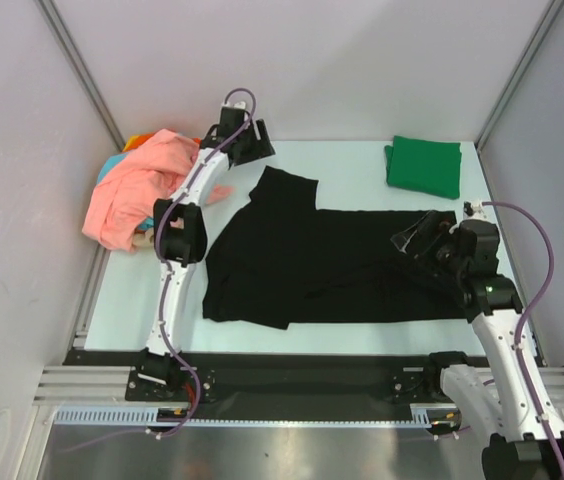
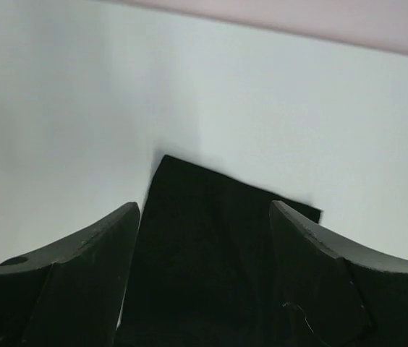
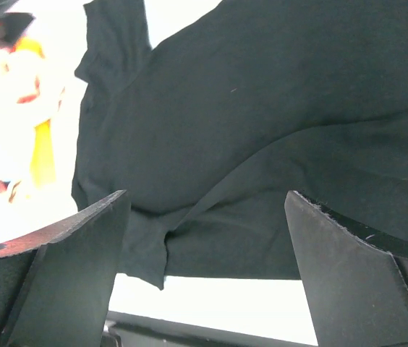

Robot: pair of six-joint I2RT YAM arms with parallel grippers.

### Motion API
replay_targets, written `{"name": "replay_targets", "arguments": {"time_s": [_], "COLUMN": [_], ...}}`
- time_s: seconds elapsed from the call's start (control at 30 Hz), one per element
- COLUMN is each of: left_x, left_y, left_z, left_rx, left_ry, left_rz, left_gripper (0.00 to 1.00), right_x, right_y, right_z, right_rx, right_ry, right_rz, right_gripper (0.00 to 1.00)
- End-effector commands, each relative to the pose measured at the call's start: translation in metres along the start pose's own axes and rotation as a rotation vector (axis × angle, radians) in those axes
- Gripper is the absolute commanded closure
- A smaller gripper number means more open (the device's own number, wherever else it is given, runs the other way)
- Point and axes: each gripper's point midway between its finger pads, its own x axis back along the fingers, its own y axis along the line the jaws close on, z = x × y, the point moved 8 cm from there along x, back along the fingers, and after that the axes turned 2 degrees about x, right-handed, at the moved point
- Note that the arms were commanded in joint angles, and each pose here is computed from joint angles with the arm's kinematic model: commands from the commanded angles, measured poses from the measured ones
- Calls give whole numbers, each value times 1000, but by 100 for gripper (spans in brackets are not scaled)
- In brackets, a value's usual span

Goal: Fold and stack the t-shirts
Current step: Fold the tshirt

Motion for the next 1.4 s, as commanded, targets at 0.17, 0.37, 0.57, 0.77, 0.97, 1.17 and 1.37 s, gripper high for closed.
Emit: {"name": "replay_targets", "arguments": {"time_s": [0.17,0.37,0.57,0.77,0.97,1.17,1.37], "left_x": [-37,-49,-57,-58,-61,-56,-36], "left_y": [19,25,26,32,44,51,51], "left_z": [12,33,54,56,56,58,44], "left_rx": [71,60,5,21,79,109,105], "left_ry": [17,65,131,147,156,147,-7], "left_rz": [98,108,145,191,193,193,290], "left_gripper": [20,20,30,56,100,100,14], "right_x": [10,-7,-36,-64,-90,-144,-179], "right_y": [8,0,-7,-14,-46,-84,-99], "right_z": [3,2,-9,-29,-65,-100,-112], "right_rx": [56,63,48,5,-86,-122,-133], "right_ry": [-41,-34,-32,-27,-70,-53,42], "right_rz": [-40,31,121,164,246,392,442], "right_gripper": [7,6,6,6,7,7,9]}}
